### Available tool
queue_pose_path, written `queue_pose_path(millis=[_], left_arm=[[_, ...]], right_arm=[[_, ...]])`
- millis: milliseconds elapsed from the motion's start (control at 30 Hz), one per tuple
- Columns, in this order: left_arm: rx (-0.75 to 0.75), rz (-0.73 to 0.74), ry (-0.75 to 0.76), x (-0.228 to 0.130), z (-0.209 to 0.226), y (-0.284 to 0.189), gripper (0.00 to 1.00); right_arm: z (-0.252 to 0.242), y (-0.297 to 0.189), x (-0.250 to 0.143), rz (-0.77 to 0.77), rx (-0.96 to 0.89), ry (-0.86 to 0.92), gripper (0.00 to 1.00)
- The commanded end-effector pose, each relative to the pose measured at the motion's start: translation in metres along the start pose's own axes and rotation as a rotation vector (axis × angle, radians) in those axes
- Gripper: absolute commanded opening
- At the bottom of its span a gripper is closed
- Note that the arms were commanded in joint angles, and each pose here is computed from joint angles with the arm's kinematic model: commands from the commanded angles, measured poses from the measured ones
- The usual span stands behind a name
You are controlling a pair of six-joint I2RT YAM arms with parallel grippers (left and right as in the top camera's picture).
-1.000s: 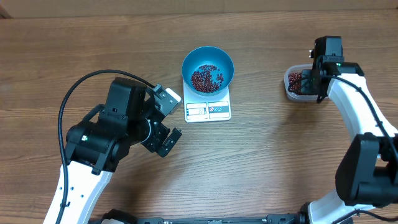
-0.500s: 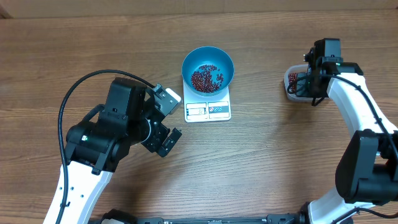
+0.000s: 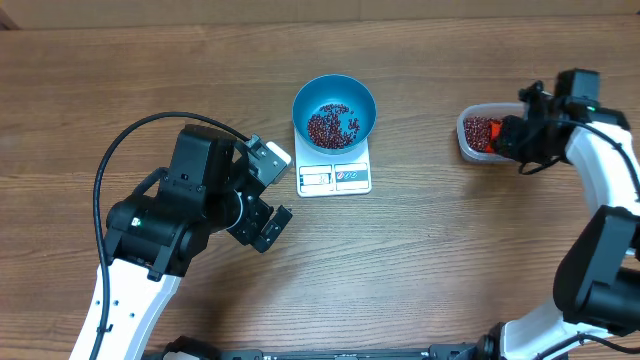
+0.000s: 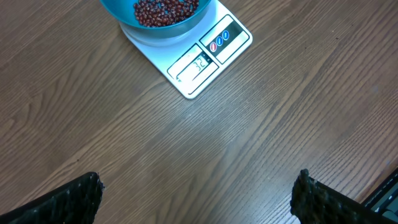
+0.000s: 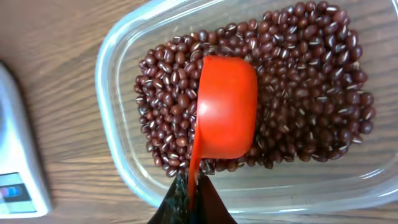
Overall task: Scoop item into bowl and weigh 150g on scale
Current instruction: 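Scoop beans from the tub with the right gripper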
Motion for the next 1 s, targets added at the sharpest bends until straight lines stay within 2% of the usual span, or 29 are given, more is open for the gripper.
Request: queue_pose_path(millis=[0,133,967], left_arm=[[0.016,-0.013,0.019,0.004,0.003,-0.004,1.00],[0.016,-0.012,0.019,0.004,0.003,-0.004,0.99],[0.016,-0.012,0.019,0.004,0.003,-0.004,1.00]], right_arm=[[0.011,-0.009,0.002,0.017,0.215,0.049,0.04],[-0.002,-0.014,0.006,0.003,0.227,0.125,0.04],[-0.033,-0.039,0.015,-0.040,0.368,0.264,0.04]])
Point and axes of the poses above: each gripper's point midway between its finger pads, its own y axis out along the fingers, its own z axis along the line the jaws close on, x = y × z, the point moved 4 cm from there along -y, back along the fingers, and after that the axes turned 9 degrees about y, right-handed, at the moved point
